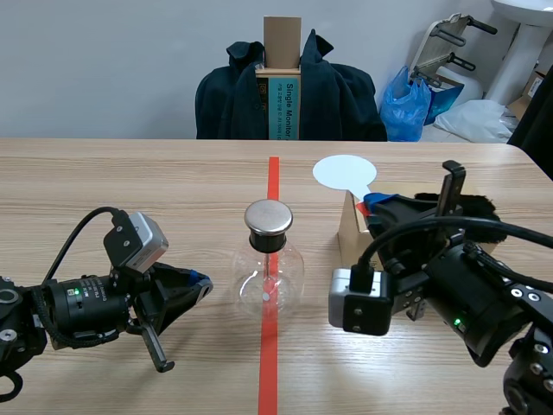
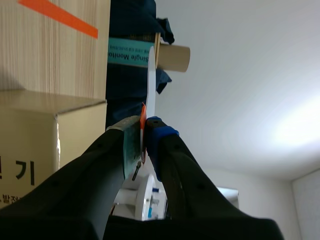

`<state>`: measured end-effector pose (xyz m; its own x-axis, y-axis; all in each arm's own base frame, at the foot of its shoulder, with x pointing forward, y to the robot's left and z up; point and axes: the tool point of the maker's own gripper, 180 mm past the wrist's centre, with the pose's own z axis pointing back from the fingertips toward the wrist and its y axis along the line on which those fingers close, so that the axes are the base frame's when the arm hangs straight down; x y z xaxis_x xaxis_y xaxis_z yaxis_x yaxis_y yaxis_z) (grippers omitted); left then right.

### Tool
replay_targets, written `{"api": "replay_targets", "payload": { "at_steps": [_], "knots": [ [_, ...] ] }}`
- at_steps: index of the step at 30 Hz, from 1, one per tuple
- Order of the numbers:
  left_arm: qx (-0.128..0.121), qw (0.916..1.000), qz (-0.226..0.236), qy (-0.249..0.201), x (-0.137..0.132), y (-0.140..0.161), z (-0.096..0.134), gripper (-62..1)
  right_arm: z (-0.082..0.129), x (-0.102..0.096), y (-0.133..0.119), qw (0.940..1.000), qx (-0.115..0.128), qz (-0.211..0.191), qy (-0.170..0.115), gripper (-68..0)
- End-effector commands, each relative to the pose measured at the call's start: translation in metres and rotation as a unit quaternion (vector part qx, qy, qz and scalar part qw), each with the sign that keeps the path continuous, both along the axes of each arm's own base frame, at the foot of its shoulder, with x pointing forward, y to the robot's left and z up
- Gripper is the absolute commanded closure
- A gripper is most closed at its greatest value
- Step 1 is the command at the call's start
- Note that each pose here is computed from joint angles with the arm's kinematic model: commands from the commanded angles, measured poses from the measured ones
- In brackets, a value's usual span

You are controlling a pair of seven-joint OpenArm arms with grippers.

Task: Do the electroscope experiment.
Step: 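Move the plate toward and away from the electroscope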

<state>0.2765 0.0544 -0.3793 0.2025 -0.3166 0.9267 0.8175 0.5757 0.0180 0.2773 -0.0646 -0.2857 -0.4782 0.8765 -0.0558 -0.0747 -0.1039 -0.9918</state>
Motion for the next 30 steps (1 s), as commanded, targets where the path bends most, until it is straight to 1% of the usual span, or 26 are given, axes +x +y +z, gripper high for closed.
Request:
{"api": "replay_targets", "payload": {
  "at_steps": [1,5,10,14,20,24,30],
  "knots": [
    [-0.013,0.9998,0.0,-0.012,0.004,-0.002,0.009,-1.9,0.012,0.005,-0.006,0.9998,-0.001,-0.007,-0.02,-0.7],
    [-0.013,0.9998,0.0,-0.012,0.004,-0.002,0.009,-1.9,0.014,0.004,-0.006,0.9996,0.001,-0.009,-0.027,-0.7],
    [-0.013,0.9998,0.0,-0.012,0.004,-0.002,0.009,-1.9,0.017,-0.001,0.004,0.9991,0.005,0.024,-0.036,-0.7],
    [-0.013,0.9998,0.0,-0.012,0.004,-0.002,0.009,-1.9,0.018,-0.006,0.013,0.998,0.01,0.05,-0.037,-0.7],
    [-0.013,0.9998,0.0,-0.012,0.004,-0.002,0.009,-1.9,0.024,-0.016,0.028,0.9938,0.017,0.096,-0.054,-0.7],
    [-0.014,0.9998,0.0,-0.011,0.004,-0.003,0.009,-1.9,0.025,-0.023,0.036,0.9906,0.02,0.122,-0.059,-0.7],
    [-0.014,0.9998,0.0,-0.012,0.004,-0.003,0.01,-1.9,0.017,-0.036,0.049,0.9851,0.026,0.158,-0.063,-0.7]
  ]
}}
